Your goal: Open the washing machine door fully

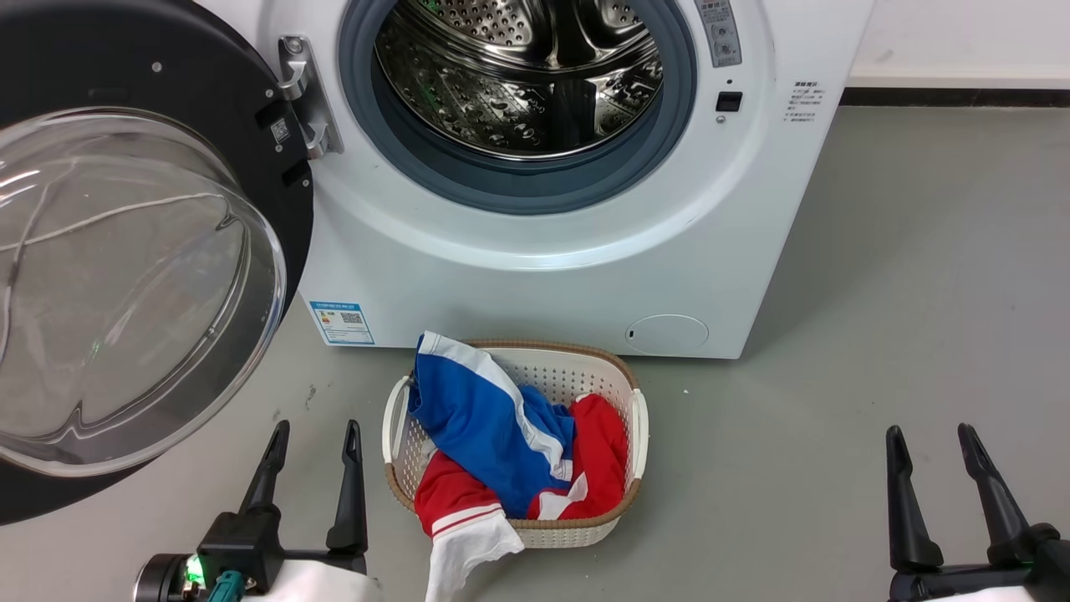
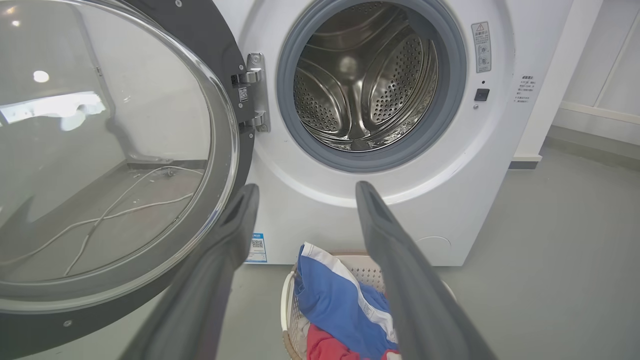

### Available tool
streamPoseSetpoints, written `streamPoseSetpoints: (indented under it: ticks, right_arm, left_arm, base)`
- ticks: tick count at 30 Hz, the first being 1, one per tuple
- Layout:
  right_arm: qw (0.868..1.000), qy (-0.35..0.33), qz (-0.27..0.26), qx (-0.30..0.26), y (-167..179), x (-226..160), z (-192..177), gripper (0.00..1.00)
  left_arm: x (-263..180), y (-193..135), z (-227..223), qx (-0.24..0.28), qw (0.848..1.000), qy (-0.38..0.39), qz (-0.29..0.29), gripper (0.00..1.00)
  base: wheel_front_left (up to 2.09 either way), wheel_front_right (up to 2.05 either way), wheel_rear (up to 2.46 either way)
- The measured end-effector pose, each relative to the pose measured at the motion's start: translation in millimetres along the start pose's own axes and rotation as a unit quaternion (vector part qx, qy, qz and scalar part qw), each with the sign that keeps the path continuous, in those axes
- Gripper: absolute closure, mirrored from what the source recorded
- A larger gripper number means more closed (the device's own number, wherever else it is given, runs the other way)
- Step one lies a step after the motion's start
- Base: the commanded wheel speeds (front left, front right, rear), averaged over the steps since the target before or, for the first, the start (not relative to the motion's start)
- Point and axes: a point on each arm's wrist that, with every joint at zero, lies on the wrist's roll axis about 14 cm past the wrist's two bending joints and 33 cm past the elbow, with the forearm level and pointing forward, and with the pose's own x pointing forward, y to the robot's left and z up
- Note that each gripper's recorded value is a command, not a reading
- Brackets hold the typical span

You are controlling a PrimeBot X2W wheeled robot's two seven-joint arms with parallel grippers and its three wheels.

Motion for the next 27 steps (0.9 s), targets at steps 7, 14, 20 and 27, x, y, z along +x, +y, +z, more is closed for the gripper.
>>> streamPoseSetpoints:
  ticks: [7,14,20,27]
  right_arm:
    - [1.0,0.014,-0.001,0.003,-0.2,-2.6,-8.6,1.0]
    - [0.998,0.035,-0.014,0.048,-3.0,-5.9,-21.0,1.0]
    - [0.993,0.042,-0.029,0.108,-6.4,-5.0,-25.2,1.0]
    - [0.984,0.045,-0.042,0.17,-9.4,-0.9,-27.3,1.0]
  left_arm:
    - [-5.1,0.7,-11.7,0.002,1.0,0.02,0.004,1.0]
    - [-11.8,4.8,-29.5,-0.04,0.997,0.055,0.018,1.0]
    - [-10.5,9.9,-33.3,-0.099,0.992,0.067,0.034,1.0]
    - [-7.3,13.6,-35.3,-0.164,0.983,0.074,0.048,1.0]
  base:
    - [0.0,0.0,0.0]
    - [0.0,0.0,0.0]
    - [0.0,0.0,0.0]
    - [0.0,0.0,0.0]
